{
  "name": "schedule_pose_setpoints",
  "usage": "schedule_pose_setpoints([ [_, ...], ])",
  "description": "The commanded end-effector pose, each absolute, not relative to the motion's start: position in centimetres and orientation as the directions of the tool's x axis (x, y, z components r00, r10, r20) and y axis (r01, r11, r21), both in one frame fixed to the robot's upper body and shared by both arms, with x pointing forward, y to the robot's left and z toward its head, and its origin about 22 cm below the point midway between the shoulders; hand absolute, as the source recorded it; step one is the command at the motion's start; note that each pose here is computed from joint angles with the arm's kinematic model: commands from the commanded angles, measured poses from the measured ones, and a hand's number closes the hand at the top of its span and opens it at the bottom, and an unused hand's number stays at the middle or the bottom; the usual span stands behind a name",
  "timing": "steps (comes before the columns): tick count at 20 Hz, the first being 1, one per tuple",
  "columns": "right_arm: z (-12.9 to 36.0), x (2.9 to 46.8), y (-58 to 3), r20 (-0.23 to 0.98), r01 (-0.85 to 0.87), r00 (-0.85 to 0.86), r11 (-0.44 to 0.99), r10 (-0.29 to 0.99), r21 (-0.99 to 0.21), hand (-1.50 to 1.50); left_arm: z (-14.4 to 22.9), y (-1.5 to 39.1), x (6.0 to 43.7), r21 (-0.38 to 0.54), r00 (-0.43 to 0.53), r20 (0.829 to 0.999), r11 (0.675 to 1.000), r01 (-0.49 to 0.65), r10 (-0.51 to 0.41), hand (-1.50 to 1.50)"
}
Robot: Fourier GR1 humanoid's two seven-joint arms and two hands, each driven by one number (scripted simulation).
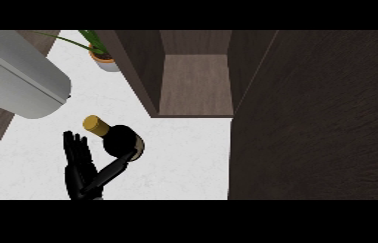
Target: Pick up the wine, place it into the cabinet and close the cabinet
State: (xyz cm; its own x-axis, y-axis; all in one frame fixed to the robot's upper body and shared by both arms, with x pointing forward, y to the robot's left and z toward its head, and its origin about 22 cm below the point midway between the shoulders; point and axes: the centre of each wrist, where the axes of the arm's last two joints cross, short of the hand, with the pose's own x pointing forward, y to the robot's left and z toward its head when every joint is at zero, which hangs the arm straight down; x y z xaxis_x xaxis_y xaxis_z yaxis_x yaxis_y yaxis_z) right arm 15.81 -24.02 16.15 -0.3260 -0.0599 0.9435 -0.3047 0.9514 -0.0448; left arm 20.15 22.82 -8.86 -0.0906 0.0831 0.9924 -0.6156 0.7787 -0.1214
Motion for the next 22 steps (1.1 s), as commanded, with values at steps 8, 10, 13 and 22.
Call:
schedule_pose_setpoints([
  [8,15.5,16.3,-24.4,0.944,-0.286,-0.325,0.957,-0.049,-0.048,-1.50,-13.5,21.4,21.0,-0.144,-0.095,0.990,0.769,-0.623,0.109,-1.50],
  [10,17.0,16.1,-24.3,0.936,-0.292,-0.351,0.954,-0.041,-0.068,-1.50,-14.5,21.4,20.3,-0.166,-0.121,0.986,0.772,-0.614,0.116,-1.50],
  [13,16.5,17.0,-24.4,0.935,-0.287,-0.351,0.956,-0.051,-0.056,-1.50,-14.0,21.7,21.5,-0.238,-0.161,0.971,0.762,-0.603,0.176,-1.50],
  [22,16.0,16.0,-24.8,0.934,-0.283,-0.355,0.957,-0.042,-0.064,-1.50,-15.5,22.9,22.0,-0.279,-0.190,0.960,0.758,-0.589,0.206,-1.50],
])
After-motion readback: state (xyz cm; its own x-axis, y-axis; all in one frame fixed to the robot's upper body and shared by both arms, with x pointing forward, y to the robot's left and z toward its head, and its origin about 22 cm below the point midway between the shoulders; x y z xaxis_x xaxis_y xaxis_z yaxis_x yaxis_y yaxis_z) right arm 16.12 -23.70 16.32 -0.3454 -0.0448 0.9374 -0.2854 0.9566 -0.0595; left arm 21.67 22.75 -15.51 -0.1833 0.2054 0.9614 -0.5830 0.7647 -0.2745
